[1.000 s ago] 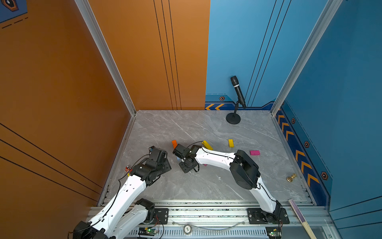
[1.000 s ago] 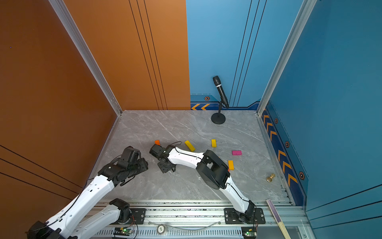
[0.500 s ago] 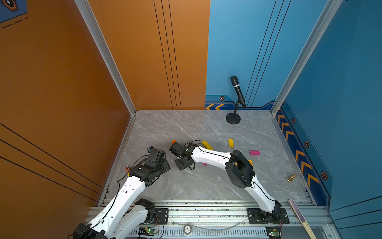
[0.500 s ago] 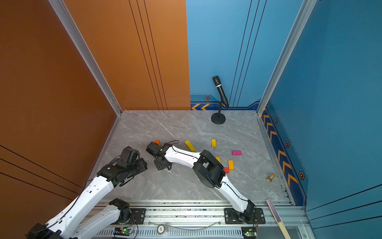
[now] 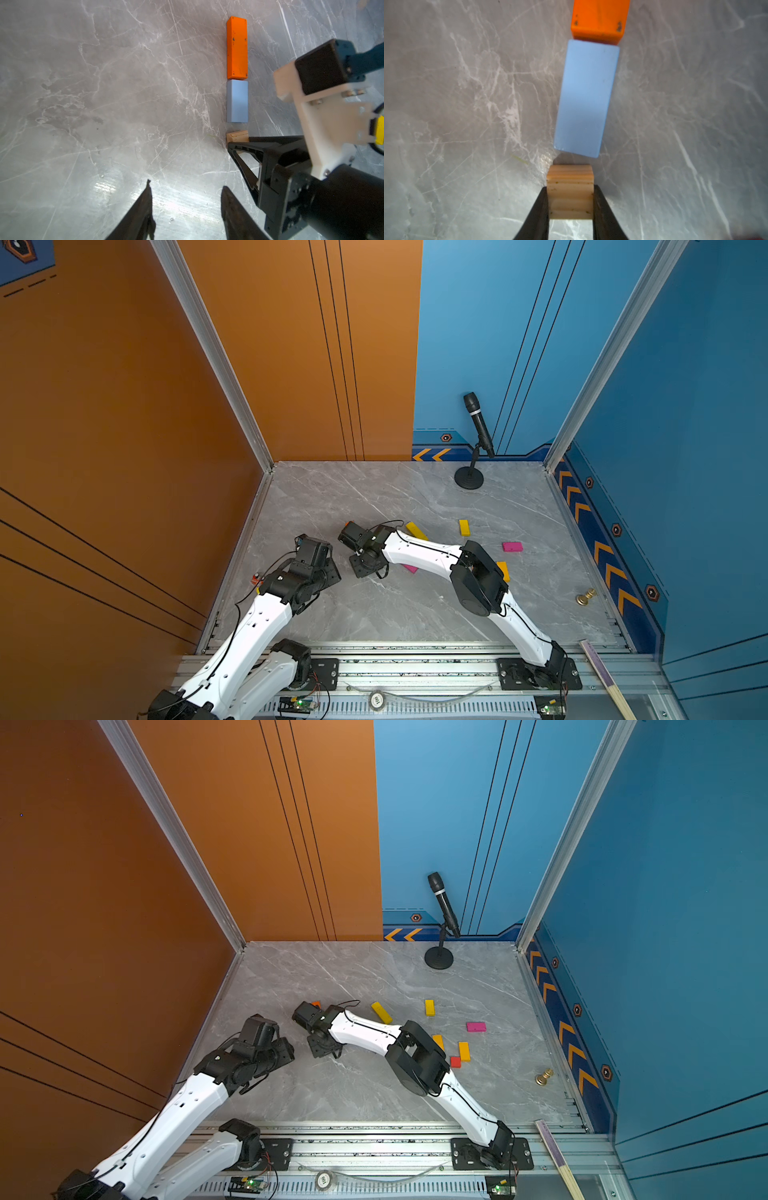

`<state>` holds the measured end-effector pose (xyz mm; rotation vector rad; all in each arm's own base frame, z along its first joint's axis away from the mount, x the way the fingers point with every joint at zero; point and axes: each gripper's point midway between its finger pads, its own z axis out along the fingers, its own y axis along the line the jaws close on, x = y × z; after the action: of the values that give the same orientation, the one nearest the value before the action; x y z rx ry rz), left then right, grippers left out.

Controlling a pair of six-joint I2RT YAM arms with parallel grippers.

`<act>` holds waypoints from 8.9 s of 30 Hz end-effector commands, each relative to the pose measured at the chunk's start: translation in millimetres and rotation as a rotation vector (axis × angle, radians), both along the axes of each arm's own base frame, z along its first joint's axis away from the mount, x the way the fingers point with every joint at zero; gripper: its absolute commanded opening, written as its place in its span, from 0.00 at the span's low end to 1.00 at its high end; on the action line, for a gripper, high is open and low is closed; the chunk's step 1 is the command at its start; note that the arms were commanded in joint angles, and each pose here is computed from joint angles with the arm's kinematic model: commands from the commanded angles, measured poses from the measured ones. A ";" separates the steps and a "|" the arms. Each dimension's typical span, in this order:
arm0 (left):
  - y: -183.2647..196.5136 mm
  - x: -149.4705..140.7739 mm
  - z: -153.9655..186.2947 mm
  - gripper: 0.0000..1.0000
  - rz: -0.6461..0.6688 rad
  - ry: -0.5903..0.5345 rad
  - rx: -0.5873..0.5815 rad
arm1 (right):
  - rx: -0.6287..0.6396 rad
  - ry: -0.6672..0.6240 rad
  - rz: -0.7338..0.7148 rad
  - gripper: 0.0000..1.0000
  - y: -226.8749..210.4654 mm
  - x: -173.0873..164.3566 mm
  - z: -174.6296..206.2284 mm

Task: Assemble the letter v with building blocks
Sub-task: Assemble the building block at the center of the board, then adjust the building block at the center of the board, then pick up the building block from the center of the board, then assemble the building block at the center of the board.

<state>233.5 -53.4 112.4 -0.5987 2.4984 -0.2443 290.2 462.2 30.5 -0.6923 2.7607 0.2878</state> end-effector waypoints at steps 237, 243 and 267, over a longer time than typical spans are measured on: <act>27.4 57.3 15.6 0.00 0.111 -0.065 0.001 | -0.106 0.120 -0.051 0.26 -129.7 19.2 -5.2; 27.4 56.1 14.4 0.00 0.109 -0.062 0.000 | 0.006 0.126 -0.264 0.11 -115.1 42.5 7.5; 29.4 48.6 18.5 0.00 0.107 -0.109 -0.017 | 0.203 0.183 -0.595 0.47 -71.6 73.1 2.8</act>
<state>285.6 -29.0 133.6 -0.7149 2.3513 -0.2773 359.9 384.8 32.2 0.1961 2.8991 0.4838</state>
